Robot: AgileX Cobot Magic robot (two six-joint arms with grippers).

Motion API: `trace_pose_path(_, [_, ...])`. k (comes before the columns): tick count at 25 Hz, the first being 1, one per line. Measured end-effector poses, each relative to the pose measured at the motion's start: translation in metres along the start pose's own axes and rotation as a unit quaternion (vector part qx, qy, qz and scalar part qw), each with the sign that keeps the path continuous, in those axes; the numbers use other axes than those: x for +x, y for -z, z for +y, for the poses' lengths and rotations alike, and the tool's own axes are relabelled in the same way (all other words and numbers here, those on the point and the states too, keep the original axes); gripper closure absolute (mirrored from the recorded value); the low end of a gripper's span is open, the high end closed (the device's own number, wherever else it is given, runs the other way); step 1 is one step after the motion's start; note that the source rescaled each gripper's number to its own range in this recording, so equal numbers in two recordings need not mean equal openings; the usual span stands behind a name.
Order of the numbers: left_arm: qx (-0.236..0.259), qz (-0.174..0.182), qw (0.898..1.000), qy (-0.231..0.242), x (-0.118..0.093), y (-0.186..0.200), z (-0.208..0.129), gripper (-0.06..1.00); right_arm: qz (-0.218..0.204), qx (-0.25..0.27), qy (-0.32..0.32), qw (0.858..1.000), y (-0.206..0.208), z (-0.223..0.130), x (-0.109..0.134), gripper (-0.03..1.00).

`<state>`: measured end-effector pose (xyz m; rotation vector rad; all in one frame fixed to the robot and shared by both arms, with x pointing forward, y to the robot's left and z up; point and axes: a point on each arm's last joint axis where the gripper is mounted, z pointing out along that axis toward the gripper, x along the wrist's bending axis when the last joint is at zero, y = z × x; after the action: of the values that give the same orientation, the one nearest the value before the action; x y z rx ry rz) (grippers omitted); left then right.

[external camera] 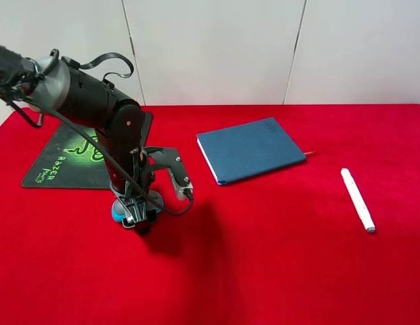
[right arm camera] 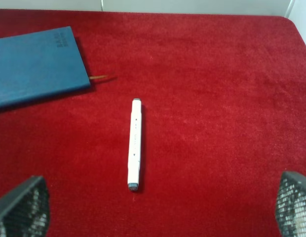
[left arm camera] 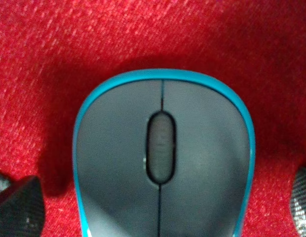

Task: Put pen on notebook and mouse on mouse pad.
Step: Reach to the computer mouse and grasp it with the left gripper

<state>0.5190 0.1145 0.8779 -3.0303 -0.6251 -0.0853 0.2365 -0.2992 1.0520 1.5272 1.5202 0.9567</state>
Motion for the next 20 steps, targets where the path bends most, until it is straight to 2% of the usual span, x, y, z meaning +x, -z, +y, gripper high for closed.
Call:
trace_pose_path(2, [0.0, 0.0, 1.0, 0.0, 0.0, 0.0, 0.0, -0.04, 0.0, 0.0, 0.0, 1.0, 0.0, 0.0, 0.0, -0.03])
trace_pose_path(4, [-0.001, -0.001, 1.0, 0.002, -0.0002, 0.0, 0.0001, 0.05, 0.0, 0.0, 0.0, 1.0, 0.0, 0.0, 0.0, -0.03])
trace_pose_path(6, [-0.001, -0.003, 1.0, 0.003, -0.0005, 0.0, 0.0002, 0.22, 0.0, 0.0, 0.0, 1.0, 0.0, 0.0, 0.0, -0.03])
trace_pose_path(10, [-0.001, -0.003, 1.0, 0.004, -0.0005, 0.0, 0.0003, 0.68, 0.0, 0.0, 0.0, 1.0, 0.0, 0.0, 0.0, -0.03])
trace_pose_path(13, [-0.002, -0.002, 1.0, 0.004, -0.0004, 0.0, 0.0004, 0.93, 0.0, 0.0, 0.0, 1.0, 0.0, 0.0, 0.0, -0.03])
trace_pose_path(20, [-0.003, -0.002, 1.0, 0.004, -0.0004, 0.0, 0.0005, 0.94, 0.0, 0.0, 0.0, 1.0, 0.0, 0.0, 0.0, -0.03])
